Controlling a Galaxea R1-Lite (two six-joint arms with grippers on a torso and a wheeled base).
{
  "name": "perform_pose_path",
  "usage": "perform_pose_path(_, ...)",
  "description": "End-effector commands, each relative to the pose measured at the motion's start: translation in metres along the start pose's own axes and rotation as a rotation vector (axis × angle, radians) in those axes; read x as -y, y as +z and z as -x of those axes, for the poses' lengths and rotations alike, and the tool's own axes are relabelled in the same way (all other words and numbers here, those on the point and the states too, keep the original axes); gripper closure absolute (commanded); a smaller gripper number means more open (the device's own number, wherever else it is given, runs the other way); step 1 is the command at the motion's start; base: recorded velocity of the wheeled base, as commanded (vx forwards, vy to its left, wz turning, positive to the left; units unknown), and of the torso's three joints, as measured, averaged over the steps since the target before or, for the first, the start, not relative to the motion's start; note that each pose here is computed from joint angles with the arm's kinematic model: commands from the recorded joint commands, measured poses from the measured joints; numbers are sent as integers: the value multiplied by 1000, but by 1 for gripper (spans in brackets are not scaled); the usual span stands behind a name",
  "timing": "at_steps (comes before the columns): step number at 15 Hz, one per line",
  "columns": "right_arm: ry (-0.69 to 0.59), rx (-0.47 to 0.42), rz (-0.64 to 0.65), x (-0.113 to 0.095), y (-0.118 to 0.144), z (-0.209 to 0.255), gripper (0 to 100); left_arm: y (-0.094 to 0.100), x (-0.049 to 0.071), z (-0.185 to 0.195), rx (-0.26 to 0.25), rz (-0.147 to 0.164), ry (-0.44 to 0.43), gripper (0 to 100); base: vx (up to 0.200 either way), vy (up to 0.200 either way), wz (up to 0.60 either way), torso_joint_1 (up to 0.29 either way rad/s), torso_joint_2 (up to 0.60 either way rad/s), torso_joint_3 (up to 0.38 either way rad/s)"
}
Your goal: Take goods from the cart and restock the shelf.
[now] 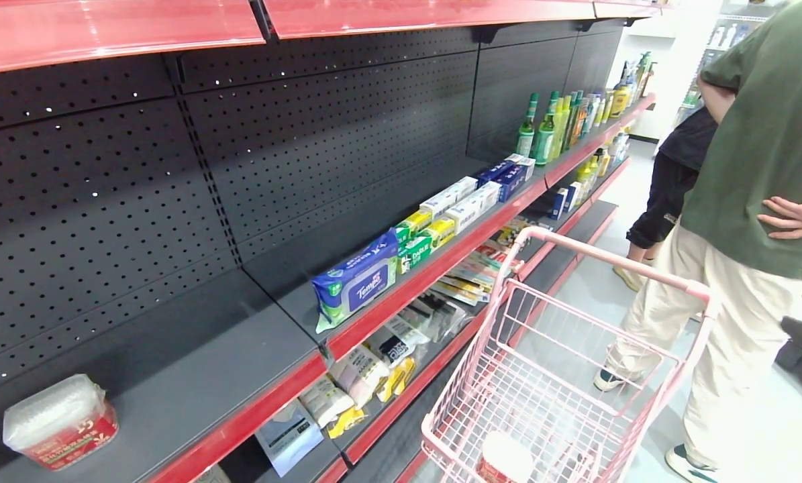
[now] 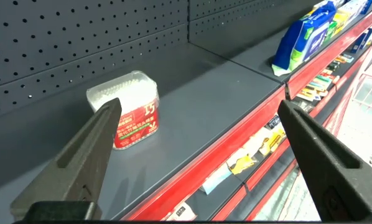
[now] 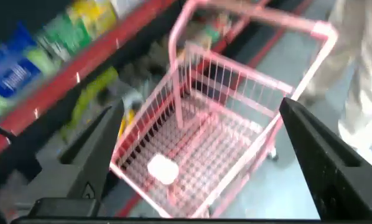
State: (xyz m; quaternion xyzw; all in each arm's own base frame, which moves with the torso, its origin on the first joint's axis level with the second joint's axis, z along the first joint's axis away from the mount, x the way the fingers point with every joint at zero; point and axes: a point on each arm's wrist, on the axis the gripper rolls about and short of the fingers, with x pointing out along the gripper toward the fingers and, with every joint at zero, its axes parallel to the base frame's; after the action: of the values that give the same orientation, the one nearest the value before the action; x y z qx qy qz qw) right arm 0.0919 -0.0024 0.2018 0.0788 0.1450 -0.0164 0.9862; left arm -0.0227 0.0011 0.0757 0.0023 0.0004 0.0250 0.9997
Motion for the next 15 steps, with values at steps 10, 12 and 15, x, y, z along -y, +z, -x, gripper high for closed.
perform_pose_path(10,415,-886,360,-9,-130,-227,0,0,0,0,1,0,1,0,0,0,0,-7,17,10)
perform_pose_path(12,448,-907,386,-20,-137,-227,0,0,0,0,1,0,1,0,0,0,0,-78,181,102)
perform_pose_path(15,473,-904,407,-29,-138,-230,0,0,0,0,1,0,1,0,0,0,0,-77,191,102)
